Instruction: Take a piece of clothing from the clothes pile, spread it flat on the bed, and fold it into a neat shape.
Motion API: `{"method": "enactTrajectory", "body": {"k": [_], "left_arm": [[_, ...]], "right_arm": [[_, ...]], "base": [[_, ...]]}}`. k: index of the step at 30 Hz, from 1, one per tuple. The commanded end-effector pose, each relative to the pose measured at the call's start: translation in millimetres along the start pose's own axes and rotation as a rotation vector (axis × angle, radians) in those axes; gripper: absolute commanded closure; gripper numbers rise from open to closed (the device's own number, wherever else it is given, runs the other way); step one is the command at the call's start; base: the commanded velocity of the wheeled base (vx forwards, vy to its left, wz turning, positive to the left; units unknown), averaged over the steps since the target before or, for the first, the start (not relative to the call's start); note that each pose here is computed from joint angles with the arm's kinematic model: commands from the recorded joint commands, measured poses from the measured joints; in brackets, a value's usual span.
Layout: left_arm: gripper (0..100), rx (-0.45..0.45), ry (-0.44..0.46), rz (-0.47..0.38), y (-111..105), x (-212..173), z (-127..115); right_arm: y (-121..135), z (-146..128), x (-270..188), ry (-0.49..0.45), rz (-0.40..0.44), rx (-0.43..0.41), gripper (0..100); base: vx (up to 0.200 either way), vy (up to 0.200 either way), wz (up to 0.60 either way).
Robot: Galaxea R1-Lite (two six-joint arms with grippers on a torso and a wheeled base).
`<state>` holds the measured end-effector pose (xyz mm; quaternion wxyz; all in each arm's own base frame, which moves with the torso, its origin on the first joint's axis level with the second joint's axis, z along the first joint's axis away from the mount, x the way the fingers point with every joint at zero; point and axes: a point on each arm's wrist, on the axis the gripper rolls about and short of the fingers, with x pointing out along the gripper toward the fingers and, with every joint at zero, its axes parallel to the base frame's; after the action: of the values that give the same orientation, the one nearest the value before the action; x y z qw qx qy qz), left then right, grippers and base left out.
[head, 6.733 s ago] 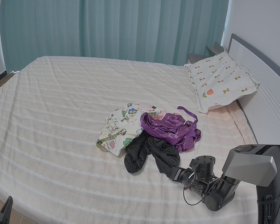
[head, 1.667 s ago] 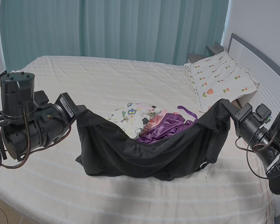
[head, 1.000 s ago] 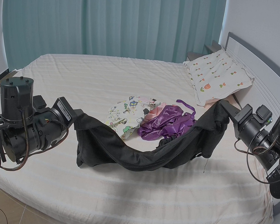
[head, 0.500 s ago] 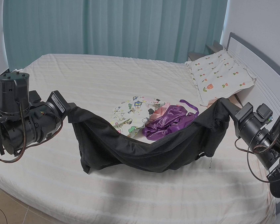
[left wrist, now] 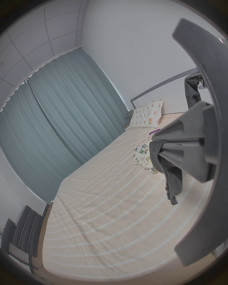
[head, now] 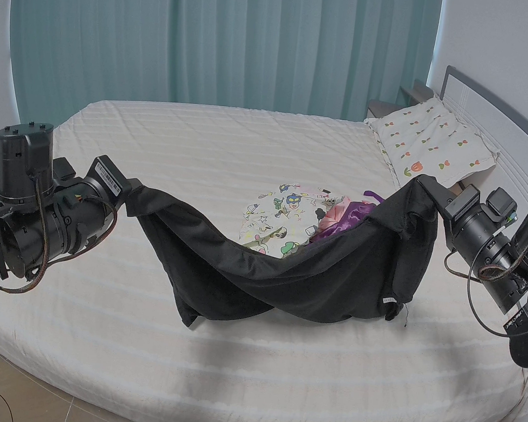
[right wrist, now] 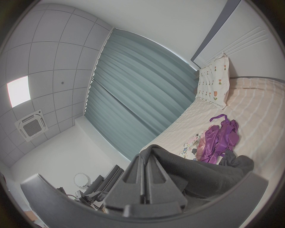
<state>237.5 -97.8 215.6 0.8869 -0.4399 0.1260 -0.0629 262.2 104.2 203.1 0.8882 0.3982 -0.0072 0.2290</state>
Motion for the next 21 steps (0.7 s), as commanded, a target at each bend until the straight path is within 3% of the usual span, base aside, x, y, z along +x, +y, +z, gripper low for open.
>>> {"method": "enactTrajectory", "body": {"k": [1,21], "left_arm": [[100,-0.003,-0.011,-0.003,-2,2,3],[100,-0.015,-0.055,-0.037,-15,16,15]], "right_arm": [[1,1,1,-0.006,0.002,-0.001,100],[10,12,2,-0.067,0.055,-0.005,100]], "base": [[0.0,0.2,0.0],[0.0,0.2,0.0]]}}
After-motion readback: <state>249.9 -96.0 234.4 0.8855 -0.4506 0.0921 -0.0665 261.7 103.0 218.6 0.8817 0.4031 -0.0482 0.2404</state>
